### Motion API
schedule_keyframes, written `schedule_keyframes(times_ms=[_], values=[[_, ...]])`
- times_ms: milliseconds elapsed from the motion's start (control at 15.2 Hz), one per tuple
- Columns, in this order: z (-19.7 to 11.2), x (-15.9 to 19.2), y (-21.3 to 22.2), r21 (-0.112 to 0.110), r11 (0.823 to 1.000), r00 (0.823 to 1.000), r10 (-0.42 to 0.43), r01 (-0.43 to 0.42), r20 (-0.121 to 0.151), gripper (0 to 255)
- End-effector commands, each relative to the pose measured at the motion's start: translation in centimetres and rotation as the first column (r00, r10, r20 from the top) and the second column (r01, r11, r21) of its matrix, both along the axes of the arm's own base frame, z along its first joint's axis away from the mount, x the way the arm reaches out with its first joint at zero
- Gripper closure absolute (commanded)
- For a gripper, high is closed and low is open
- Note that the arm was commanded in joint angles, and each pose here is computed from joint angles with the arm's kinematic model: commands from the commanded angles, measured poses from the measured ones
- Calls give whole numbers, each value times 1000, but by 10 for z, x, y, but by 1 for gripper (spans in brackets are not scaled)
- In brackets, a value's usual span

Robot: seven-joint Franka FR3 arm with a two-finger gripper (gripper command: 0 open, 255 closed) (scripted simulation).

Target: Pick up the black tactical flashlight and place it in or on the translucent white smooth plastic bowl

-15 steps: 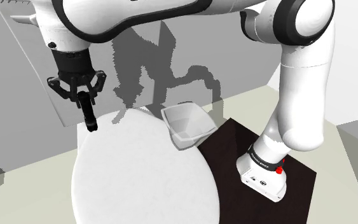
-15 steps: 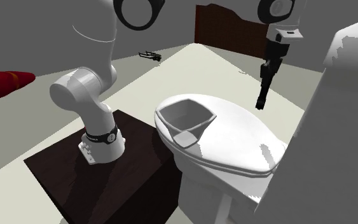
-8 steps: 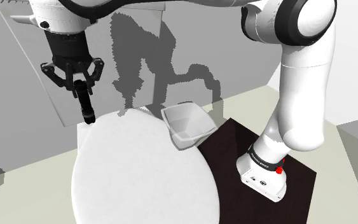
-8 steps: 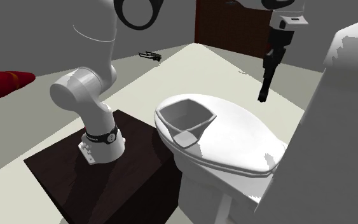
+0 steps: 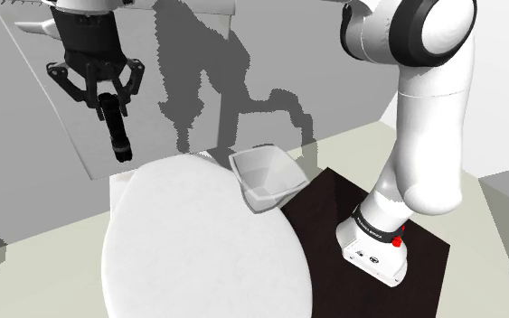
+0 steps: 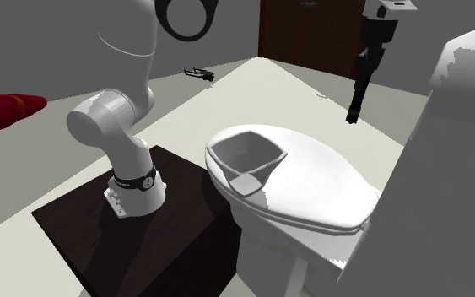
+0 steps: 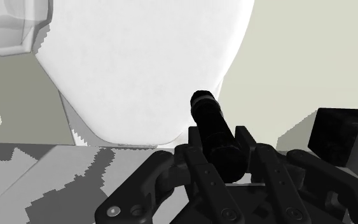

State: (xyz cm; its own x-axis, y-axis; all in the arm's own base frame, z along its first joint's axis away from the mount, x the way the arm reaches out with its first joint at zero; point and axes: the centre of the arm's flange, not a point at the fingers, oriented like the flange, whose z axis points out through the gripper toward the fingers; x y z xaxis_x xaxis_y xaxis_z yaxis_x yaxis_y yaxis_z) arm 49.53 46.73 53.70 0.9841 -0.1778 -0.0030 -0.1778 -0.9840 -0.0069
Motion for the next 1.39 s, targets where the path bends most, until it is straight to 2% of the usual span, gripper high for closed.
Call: schedule_keyframes(times_ms=[0, 330, 1320], values=[[10, -2, 0, 0, 1000, 1000, 0, 0, 0, 255], [34, -2, 0, 0, 1000, 1000, 0, 0, 0, 255], [62, -118, -158, 0, 1000, 1000, 0, 0, 0, 255]])
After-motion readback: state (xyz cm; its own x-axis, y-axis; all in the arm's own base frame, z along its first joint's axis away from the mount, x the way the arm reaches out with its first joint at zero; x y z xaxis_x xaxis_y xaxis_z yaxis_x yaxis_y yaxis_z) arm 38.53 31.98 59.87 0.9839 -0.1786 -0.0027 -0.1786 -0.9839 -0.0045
